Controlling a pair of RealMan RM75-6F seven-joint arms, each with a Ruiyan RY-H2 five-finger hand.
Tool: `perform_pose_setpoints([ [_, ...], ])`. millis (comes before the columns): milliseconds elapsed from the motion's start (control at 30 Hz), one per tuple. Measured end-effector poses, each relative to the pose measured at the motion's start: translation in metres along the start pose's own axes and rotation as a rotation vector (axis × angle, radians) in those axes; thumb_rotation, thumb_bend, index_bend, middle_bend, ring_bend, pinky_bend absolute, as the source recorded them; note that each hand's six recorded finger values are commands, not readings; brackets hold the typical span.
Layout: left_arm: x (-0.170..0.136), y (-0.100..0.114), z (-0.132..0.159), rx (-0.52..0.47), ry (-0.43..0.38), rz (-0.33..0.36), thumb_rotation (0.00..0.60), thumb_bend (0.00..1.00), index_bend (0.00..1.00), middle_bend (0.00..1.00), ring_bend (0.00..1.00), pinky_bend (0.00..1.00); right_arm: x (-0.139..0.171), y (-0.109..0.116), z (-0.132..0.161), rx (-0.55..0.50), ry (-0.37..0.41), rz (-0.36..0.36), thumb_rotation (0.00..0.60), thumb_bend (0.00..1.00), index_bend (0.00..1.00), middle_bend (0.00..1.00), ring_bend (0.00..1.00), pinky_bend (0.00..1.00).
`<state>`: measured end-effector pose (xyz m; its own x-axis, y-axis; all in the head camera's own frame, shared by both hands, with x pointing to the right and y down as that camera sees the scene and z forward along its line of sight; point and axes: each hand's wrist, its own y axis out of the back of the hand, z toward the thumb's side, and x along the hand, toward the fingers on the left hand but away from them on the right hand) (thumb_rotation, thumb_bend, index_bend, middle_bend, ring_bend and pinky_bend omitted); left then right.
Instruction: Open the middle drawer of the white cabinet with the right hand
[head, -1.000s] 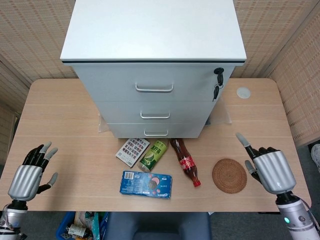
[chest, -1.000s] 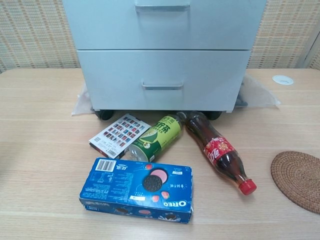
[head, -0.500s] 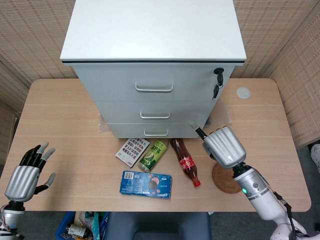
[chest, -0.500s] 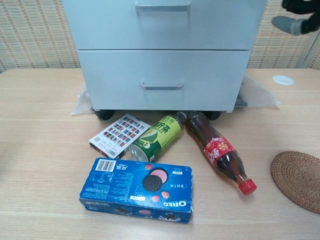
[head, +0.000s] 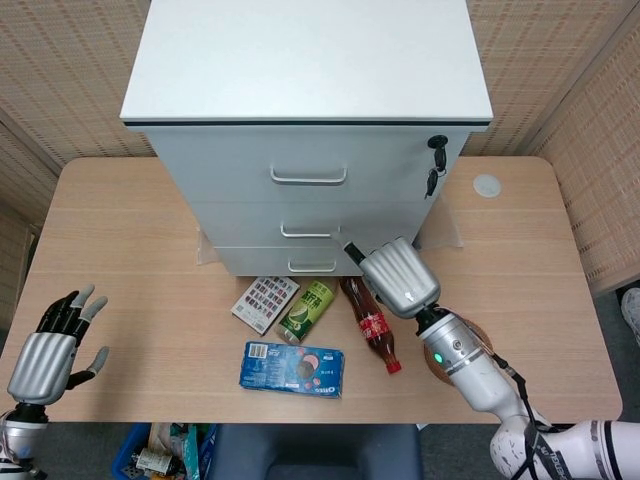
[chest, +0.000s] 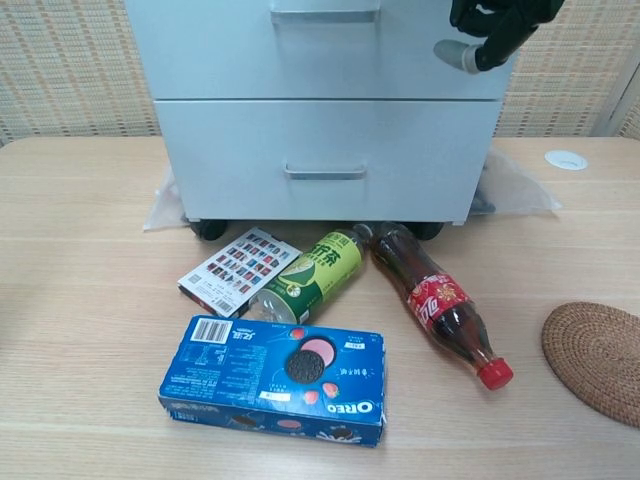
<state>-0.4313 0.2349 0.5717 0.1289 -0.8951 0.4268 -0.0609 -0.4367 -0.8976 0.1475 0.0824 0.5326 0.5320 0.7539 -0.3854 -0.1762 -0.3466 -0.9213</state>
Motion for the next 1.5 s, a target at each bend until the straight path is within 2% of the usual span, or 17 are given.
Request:
perform_pose_setpoints([
  [667, 0.000, -0.001, -0.002, 0.000, 0.003, -0.004, 0.600, 0.36, 0.12, 0.04, 0.04, 0.11, -0.016, -0.009, 0.000, 0.014, -0.023, 0.044, 0.600, 0.44, 0.15, 0.88, 0.90, 0.90],
  [1500, 0.000, -0.005, -0.004, 0.000, 0.010, -0.011, 0.600, 0.36, 0.12, 0.04, 0.04, 0.11, 0.007, -0.008, 0.016, 0.049, 0.036, 0.060, 0.600, 0.44, 0.18, 0.88, 0.90, 0.90],
])
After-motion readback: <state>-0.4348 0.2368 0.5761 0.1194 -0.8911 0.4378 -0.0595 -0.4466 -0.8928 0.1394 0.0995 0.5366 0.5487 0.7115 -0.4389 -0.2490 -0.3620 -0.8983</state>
